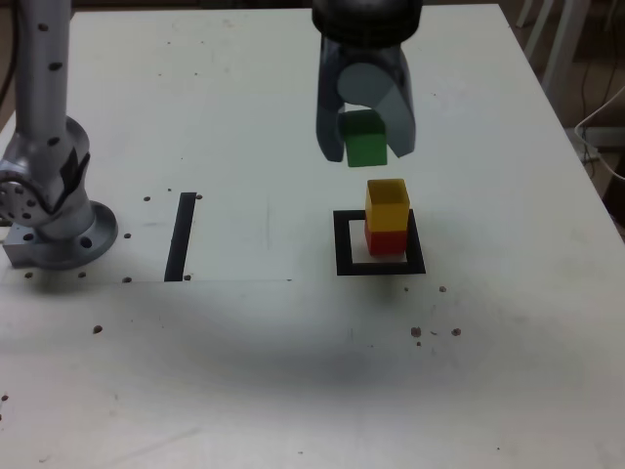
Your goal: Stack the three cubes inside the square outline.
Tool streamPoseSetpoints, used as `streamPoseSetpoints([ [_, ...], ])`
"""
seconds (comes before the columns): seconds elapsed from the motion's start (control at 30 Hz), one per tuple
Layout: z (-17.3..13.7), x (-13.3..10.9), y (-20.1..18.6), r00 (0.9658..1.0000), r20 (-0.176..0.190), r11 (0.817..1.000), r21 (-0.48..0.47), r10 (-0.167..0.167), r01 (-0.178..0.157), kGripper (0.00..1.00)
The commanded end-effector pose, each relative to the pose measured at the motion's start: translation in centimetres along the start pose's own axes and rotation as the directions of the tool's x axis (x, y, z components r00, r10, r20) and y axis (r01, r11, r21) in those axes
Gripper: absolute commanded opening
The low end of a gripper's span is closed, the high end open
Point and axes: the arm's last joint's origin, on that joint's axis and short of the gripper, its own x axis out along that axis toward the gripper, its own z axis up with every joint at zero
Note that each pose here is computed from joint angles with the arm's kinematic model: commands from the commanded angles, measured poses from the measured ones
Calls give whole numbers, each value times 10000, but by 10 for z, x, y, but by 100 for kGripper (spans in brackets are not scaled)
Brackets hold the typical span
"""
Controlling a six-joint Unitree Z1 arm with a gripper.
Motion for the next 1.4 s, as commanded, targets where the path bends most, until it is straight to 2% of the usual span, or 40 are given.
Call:
streamPoseSetpoints([
  [0.0, 4, 0, -3, 9999, -72, 9999, -39, 111, -112, 17],
  [0.17, 10, 3, -7, 9991, -318, 9995, -117, 290, -294, 17],
  [0.33, 15, 7, -8, 9984, -513, 9995, -208, 236, -247, 17],
  [0.7, 22, 9, -9, 9987, -482, 9995, -250, 164, -176, 17],
  [1.0, 26, 16, -10, 9975, -699, 9998, -167, 127, -139, 17],
  [1.37, 28, 21, -11, 9969, -791, 9999, -171, -10, -3, 17],
])
